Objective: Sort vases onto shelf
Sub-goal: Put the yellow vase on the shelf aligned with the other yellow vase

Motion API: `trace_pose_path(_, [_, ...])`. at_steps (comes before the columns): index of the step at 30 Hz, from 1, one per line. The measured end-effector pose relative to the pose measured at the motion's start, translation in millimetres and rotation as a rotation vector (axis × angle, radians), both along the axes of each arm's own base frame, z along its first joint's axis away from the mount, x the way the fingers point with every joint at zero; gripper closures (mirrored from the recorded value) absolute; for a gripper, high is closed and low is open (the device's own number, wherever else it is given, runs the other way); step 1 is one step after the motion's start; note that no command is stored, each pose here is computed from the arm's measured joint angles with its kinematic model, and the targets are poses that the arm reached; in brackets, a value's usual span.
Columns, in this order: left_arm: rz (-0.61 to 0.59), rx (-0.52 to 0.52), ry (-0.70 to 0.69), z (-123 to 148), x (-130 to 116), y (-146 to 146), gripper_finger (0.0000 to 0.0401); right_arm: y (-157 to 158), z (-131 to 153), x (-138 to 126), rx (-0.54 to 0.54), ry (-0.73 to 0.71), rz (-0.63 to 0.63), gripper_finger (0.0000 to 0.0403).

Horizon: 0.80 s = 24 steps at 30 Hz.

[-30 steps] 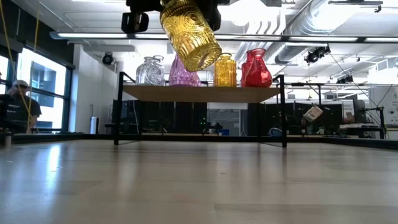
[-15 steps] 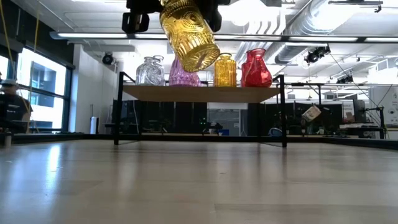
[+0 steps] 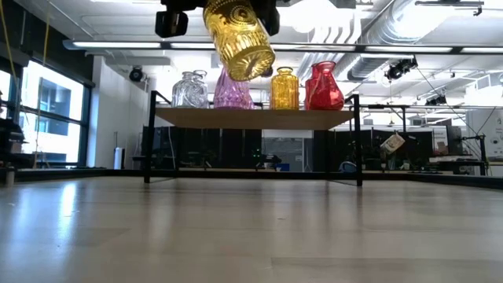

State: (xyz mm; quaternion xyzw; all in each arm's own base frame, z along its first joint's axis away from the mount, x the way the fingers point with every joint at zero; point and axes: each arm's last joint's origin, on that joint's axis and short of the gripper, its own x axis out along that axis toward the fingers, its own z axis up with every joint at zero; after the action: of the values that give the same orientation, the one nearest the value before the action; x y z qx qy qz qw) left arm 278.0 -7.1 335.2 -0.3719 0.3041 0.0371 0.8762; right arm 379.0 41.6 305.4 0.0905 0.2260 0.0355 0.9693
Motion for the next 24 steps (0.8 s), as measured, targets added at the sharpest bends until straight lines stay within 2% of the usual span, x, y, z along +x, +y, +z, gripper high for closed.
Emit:
trace_pose_path(10, [0.016,-0.003,-0.019,3.4,-1.9,4.8,0.0331,-7.1,1.1,-0.6,0.001,0.001,-0.002,0.0275])
trace_pose_path(15, [0.025,-0.044,-0.013,3.4,-1.9,4.4,0.0331,-6.6,0.5,-0.5,0.038,0.008,-0.011,0.0275])
trace_pose_path(24, [0.032,-0.040,0.027,0.8,-4.2,4.8,0.0331,-8.5,-3.1,-0.7,0.101,0.045,-0.049,0.0275])
